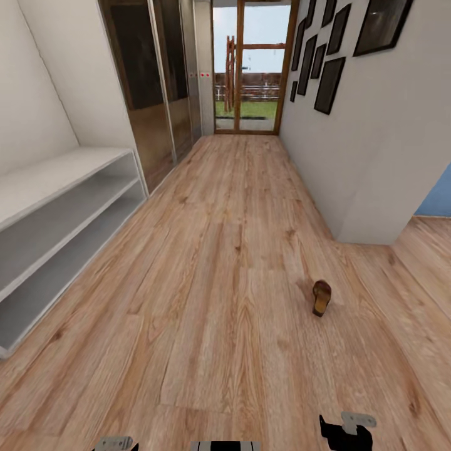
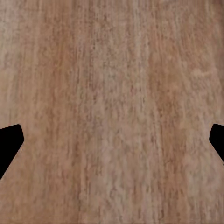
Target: Pick up the two gym shoes and the two sandals from the corridor floor and place them onto the hallstand (shoe rack) in the corridor, making sure they are on the rack and not on the floor. Arrange them so the two gym shoes are next to each other and the two sandals are next to each other.
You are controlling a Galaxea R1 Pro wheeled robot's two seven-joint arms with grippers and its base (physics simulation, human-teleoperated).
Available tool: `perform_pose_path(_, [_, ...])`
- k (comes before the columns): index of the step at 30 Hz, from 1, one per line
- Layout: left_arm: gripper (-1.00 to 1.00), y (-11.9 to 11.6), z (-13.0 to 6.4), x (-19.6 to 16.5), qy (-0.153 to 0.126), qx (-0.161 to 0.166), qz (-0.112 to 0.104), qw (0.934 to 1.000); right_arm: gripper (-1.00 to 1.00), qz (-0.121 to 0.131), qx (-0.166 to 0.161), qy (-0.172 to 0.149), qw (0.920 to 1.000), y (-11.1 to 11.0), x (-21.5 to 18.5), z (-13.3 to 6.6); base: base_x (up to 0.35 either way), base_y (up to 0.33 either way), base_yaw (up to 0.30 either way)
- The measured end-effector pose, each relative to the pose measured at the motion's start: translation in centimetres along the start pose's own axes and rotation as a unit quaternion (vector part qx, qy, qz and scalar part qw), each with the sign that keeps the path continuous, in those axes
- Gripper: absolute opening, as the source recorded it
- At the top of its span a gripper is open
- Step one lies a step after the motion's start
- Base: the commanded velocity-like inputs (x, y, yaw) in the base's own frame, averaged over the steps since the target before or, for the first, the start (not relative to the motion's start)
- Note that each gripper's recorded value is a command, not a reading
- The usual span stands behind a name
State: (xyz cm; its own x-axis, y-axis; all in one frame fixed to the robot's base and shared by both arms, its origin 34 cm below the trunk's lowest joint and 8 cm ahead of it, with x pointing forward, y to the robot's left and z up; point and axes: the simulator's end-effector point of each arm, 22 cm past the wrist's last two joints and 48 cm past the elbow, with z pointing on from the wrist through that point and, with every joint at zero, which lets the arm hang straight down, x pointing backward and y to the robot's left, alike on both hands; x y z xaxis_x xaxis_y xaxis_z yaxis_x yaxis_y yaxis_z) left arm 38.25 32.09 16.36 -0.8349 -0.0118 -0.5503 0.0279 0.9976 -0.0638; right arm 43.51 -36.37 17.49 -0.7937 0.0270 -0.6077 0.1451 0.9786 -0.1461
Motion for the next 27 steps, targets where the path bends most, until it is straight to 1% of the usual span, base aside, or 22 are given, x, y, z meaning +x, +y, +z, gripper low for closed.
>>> perform_pose_path(9, [1.0,0.0,0.0,0.0,0.0,0.0,0.0,1.0,1.0,0.0,0.0,0.0,1.0,0.0,-0.04,0.01,0.34,0.0,-0.005])
perform_pose_path(11, [1.0,-0.01,0.0,-0.01,0.0,0.0,0.0,1.0,1.0,0.0,0.0,0.0,1.0,-0.01,-0.04,0.01,0.327,-0.038,-0.136])
perform_pose_path(20, [1.0,-0.13,0.01,-0.18,-0.002,0.001,0.0,1.0,1.0,0.001,0.001,-0.002,1.0,-0.1,-0.2,-0.02,0.247,-0.168,-0.239])
perform_pose_path(27, [1.0,-0.14,0.0,-0.36,-0.004,0.001,0.0,1.0,1.0,0.001,0.001,-0.004,1.0,-0.15,-0.38,-0.04,0.099,-0.258,-0.267])
